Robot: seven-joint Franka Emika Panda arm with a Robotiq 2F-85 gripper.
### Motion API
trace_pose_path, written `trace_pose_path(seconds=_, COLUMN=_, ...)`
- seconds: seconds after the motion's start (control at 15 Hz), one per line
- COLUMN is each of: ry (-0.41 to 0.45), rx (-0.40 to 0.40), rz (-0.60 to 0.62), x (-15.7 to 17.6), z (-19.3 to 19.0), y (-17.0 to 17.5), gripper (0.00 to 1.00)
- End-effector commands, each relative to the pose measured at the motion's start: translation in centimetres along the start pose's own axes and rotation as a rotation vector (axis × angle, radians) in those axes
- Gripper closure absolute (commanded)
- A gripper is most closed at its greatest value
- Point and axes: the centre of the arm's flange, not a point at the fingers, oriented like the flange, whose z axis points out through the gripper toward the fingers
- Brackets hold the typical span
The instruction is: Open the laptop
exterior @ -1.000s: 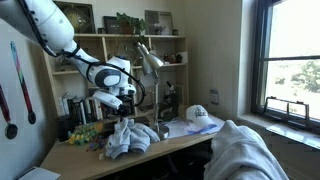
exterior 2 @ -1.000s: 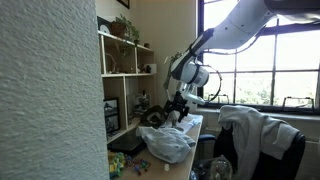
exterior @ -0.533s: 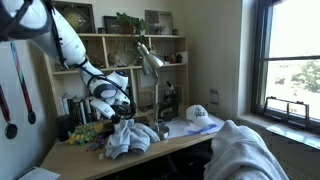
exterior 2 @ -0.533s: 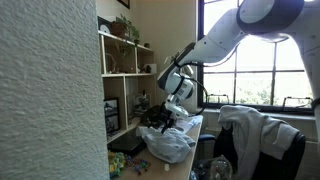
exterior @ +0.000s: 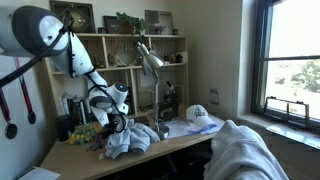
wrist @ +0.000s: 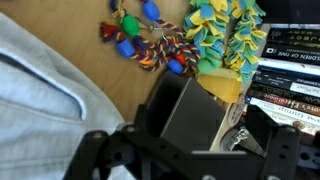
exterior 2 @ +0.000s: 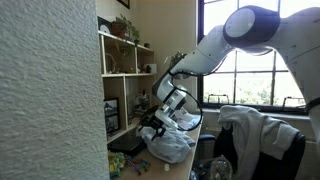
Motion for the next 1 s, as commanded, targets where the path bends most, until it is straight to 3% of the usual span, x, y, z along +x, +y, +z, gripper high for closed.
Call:
trace_pose_path(seconds=0.0, ry=0.034, rx=0.07, rz=0.058, x=-0.3, z=1.6, y=0.0, gripper=0.0)
trace_pose_path(seconds=0.33, ry=0.03, rx=0.115, rz=0.148, x=-1.6, z=3.3, y=0.8, gripper=0.0)
trace_pose_path(seconds=0.93, ry=0.096, rx=0.215, rz=0.131, x=-0.8, z=5.6, y=1.6, gripper=0.0)
